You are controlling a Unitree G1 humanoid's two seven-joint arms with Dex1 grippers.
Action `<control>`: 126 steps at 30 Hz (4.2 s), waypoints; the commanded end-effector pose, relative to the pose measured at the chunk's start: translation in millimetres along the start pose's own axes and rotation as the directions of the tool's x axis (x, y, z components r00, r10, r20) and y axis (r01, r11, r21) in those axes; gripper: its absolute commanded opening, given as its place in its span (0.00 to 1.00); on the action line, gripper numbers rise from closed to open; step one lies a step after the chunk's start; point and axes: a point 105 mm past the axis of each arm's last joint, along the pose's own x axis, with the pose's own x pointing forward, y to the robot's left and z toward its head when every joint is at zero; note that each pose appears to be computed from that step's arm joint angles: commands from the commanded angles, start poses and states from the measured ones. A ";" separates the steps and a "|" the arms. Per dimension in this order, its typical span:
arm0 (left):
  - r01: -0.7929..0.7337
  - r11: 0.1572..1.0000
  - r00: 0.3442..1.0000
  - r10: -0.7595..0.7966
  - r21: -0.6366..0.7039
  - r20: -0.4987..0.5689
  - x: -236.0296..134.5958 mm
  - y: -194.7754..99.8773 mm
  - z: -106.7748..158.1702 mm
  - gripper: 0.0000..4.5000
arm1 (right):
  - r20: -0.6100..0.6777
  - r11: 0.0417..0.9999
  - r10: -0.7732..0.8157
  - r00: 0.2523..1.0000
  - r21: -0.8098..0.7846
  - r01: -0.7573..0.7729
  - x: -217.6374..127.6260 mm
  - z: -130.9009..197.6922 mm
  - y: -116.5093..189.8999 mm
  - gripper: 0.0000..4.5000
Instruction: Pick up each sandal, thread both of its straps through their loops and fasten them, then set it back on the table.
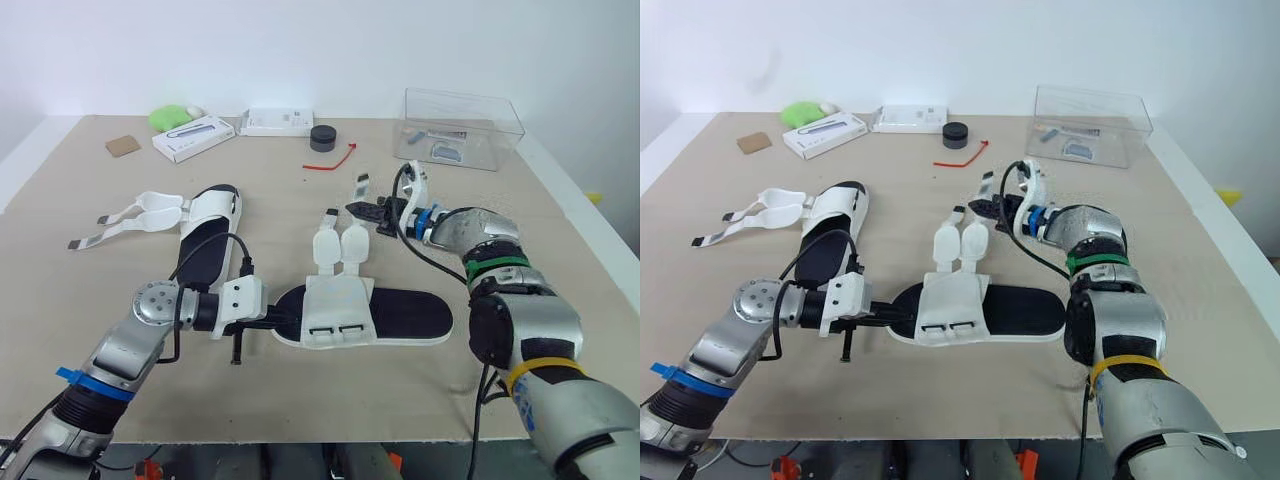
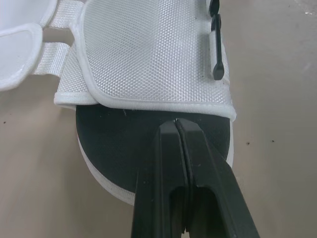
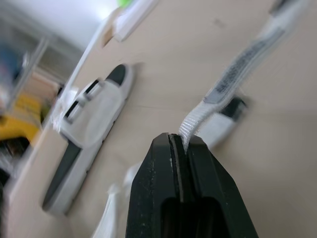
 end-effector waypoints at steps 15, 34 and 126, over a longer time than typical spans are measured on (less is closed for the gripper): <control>-0.005 1.000 1.000 0.005 0.005 0.009 1.5 4.7 1.0 0.00 | -0.486 -0.486 0.406 0.774 -0.832 -0.268 -56.9 -68.1 125.2 0.00; -0.006 1.000 1.000 0.006 -0.016 0.025 2.7 11.1 2.1 0.00 | -0.544 -0.660 0.392 0.742 -0.728 -0.185 -72.5 -66.9 116.5 0.74; -0.009 0.998 0.999 0.012 -0.060 0.035 7.6 16.3 0.4 0.00 | -0.421 0.926 0.304 0.855 0.340 -0.162 -72.5 -36.2 112.7 0.00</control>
